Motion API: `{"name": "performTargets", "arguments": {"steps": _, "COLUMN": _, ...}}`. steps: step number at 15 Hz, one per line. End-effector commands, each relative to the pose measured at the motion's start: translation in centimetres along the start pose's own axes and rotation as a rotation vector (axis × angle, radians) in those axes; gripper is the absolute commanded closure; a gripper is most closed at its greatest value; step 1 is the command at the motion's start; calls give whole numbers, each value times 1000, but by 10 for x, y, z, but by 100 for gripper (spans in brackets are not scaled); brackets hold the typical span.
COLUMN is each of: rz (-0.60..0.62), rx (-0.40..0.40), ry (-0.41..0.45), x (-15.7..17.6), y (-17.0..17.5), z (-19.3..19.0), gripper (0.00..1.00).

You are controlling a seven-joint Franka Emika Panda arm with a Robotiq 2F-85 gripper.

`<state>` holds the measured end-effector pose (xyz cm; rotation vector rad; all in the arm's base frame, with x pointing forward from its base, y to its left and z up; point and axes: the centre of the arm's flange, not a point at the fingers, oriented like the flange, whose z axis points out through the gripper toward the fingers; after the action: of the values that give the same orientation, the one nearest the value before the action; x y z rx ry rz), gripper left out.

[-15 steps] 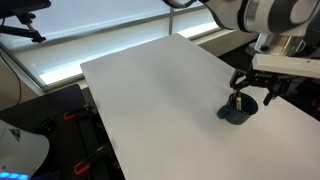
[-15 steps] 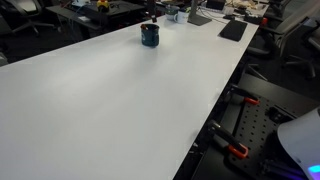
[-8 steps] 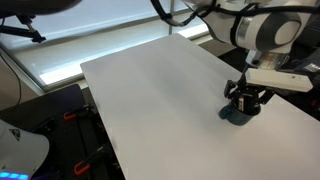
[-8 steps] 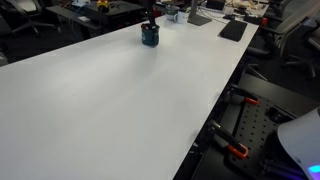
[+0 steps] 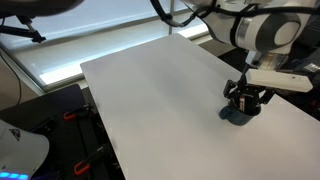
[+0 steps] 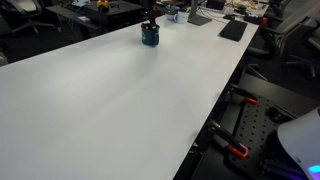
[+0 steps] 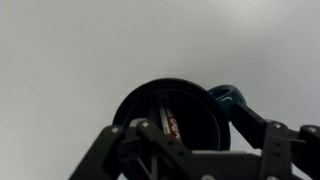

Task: Remove the marker from the mug

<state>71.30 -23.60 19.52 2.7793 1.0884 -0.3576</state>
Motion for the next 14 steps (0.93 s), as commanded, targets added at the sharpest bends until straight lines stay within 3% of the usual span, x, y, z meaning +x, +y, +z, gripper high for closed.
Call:
{"name": "performTargets", "arguments": {"steps": 1, "rz": -25, "rx": 18, "ry": 20, "x": 2, "y": 1, "z": -5, "gripper": 34}}
{"name": "performTargets", "arguments": {"steps": 4, "rz": -24, "rx": 34, "ry": 28, "x": 3, "y": 1, "z": -13, "gripper": 44}}
{"name": "performTargets", "arguments": {"steps": 8, "rz": -30, "rx": 59, "ry": 25, "x": 6, "y": 2, "z": -21, "gripper": 41}}
{"name": "performTargets", "arguments": {"steps": 14, "rz": -27, "rx": 87, "ry": 24, "x": 6, "y": 2, "z": -29, "gripper": 51}}
